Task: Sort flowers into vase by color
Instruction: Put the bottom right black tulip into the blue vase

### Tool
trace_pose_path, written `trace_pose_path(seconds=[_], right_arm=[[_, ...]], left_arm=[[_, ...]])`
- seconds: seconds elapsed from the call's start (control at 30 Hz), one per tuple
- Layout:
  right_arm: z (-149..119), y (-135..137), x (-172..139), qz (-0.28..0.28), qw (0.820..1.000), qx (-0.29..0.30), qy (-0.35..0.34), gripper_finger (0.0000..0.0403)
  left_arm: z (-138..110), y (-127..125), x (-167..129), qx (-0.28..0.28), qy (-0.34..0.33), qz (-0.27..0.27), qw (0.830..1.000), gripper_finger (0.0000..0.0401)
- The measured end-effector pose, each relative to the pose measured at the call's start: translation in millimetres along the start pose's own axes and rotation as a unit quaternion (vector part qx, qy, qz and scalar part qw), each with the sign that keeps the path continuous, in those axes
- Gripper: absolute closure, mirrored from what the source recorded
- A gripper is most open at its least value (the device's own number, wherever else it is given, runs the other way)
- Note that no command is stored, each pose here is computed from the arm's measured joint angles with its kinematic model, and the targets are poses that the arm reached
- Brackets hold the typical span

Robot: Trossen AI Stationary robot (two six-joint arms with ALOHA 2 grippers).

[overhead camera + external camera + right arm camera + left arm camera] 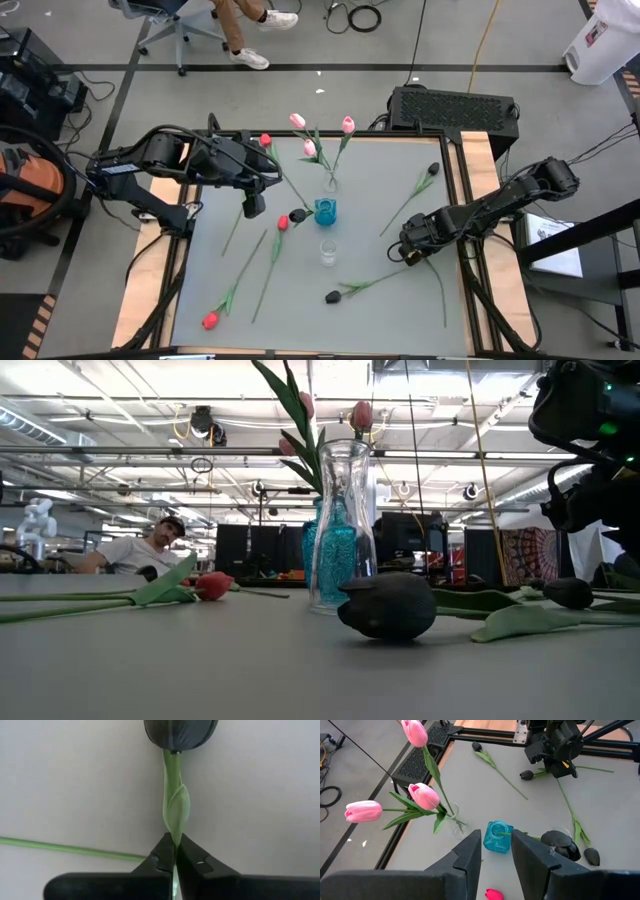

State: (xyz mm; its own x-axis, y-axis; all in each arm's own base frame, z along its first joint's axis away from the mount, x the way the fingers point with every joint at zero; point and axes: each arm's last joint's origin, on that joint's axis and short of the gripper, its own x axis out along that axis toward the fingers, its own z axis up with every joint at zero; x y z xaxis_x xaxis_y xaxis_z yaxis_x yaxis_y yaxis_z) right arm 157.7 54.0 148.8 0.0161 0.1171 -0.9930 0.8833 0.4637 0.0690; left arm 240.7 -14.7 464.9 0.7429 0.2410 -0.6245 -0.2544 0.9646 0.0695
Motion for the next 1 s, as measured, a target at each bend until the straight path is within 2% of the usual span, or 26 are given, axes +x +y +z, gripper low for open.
trace_pose_path(seconds=[0.63, 1.0], right_arm=[[0.2, 4.1, -7.2, 0.001, 1.000, -0.011, -0.004, 0.0403], [2.2, 11.7, -34.5, -0.024, 0.998, -0.026, -0.048, 0.0403]], left_arm=[[0.0, 0.0, 0.0, 0.000, 0.000, 0.000, 1.000, 0.0287], [0.0, -0.1, 0.0, 0.001, 0.000, 0.000, 1.000, 0.0287]])
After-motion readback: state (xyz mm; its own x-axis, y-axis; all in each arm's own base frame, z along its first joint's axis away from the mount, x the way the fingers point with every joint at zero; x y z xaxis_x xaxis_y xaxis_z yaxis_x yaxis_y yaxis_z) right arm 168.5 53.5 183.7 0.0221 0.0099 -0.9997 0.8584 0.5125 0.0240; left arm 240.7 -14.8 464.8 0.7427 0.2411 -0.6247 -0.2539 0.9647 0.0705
